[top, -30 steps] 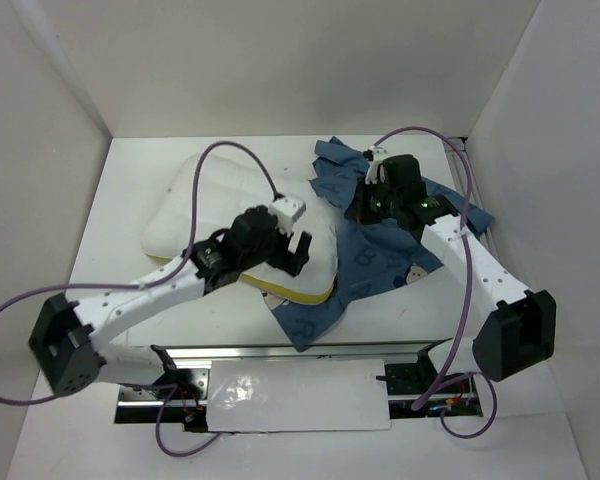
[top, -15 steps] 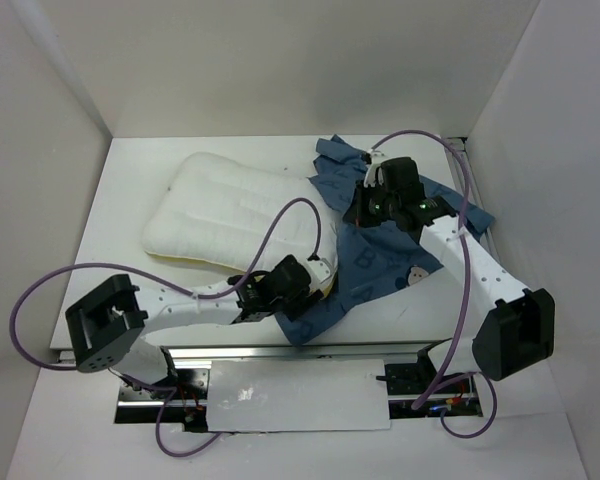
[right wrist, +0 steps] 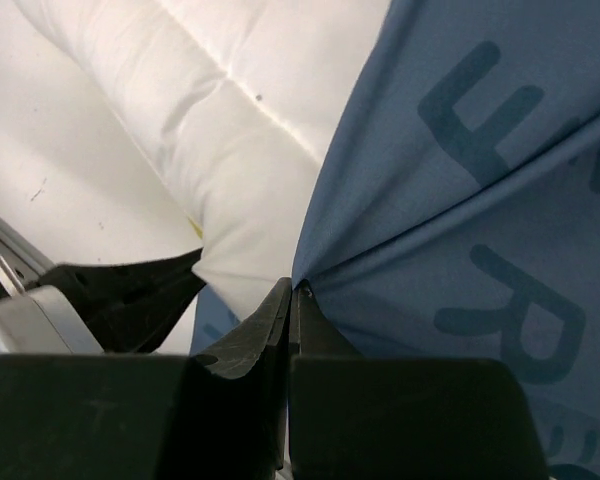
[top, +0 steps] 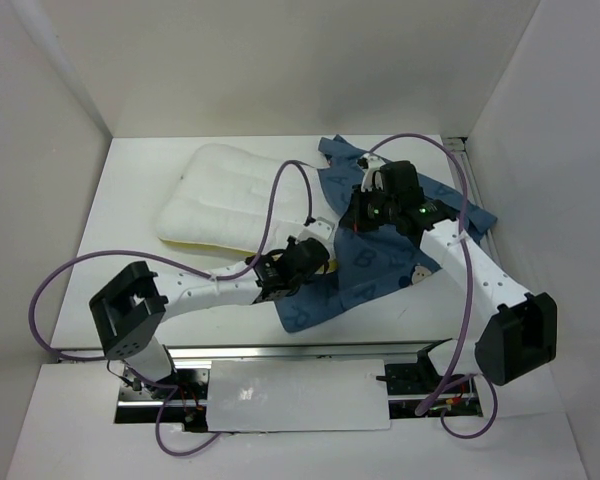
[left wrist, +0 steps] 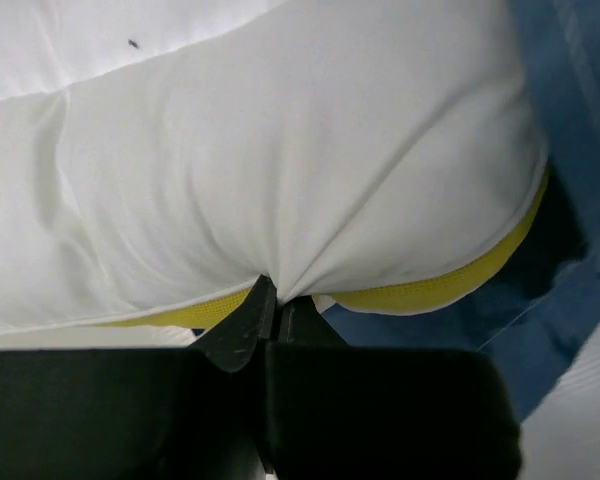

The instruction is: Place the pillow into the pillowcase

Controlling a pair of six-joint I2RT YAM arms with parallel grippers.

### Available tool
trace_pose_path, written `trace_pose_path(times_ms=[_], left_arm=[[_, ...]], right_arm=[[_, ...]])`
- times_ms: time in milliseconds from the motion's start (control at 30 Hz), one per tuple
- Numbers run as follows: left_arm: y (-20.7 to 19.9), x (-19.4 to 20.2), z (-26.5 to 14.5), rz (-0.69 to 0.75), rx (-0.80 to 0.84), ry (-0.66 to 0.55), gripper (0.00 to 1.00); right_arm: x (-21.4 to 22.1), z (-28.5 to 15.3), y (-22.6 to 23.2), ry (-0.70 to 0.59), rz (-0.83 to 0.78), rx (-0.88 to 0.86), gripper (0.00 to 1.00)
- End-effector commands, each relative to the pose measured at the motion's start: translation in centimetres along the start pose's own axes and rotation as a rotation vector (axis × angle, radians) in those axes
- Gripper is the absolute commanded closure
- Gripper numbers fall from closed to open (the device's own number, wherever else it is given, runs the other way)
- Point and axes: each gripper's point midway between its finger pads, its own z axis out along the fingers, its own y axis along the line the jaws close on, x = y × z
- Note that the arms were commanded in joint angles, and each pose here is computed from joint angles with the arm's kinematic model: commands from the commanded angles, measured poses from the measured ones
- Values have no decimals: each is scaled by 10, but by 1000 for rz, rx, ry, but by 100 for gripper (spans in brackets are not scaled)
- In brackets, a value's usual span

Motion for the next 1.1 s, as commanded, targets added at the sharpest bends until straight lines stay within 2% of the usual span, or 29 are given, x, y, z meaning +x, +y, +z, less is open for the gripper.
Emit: trace_pose_path(times_ms=[0, 167, 300, 367, 467, 500, 567, 633, 667, 700, 733, 767, 900, 967, 1067], left_arm=[[-12, -78, -5, -274, 62, -174, 100], [-35, -106, -6, -408, 154, -215, 100], [-52, -133, -19, -490, 243, -301, 100], [-67, -132, -25, -513, 300, -296, 100], [-72, -124, -19, -515, 292, -239, 100], [-70, -104, -15, -486, 258, -162, 100], [-60, -94, -16, -485, 203, -123, 76], [-49, -74, -20, -451, 165, -74, 60], [-44, -59, -21, -408, 160, -48, 43], [-37, -58, -30, -399, 161, -50, 34], [-35, -44, -36, -352, 172, -1, 14], [-29, -35, -40, -338, 159, 26, 0], [5, -11, -61, -355, 74, 84, 0], [27, -23, -73, -365, 55, 35, 0], [53, -28, -69, -265, 35, -7, 0]], right_arm=[[-10, -24, 45, -47, -41, -163, 100], [-9, -27, 62, -33, -30, -245, 100], [-20, -33, 67, -67, -12, -244, 100], [-25, -33, 63, -83, 10, -228, 100], [-27, -29, 52, -76, 40, -196, 100], [-24, -27, 45, -70, 53, -183, 100], [-17, -22, 37, -50, 71, -167, 100], [-7, -19, 26, -28, 95, -136, 100], [-3, -15, 18, -16, 106, -96, 100], [2, -13, 9, -5, 121, -65, 100], [8, -9, 3, 10, 130, -43, 100], [10, -6, 0, 15, 133, -29, 100], [19, 1, -4, 43, 120, -17, 100], [21, 4, -5, 51, 114, 1, 100], [18, 4, -3, 43, 105, 3, 100]])
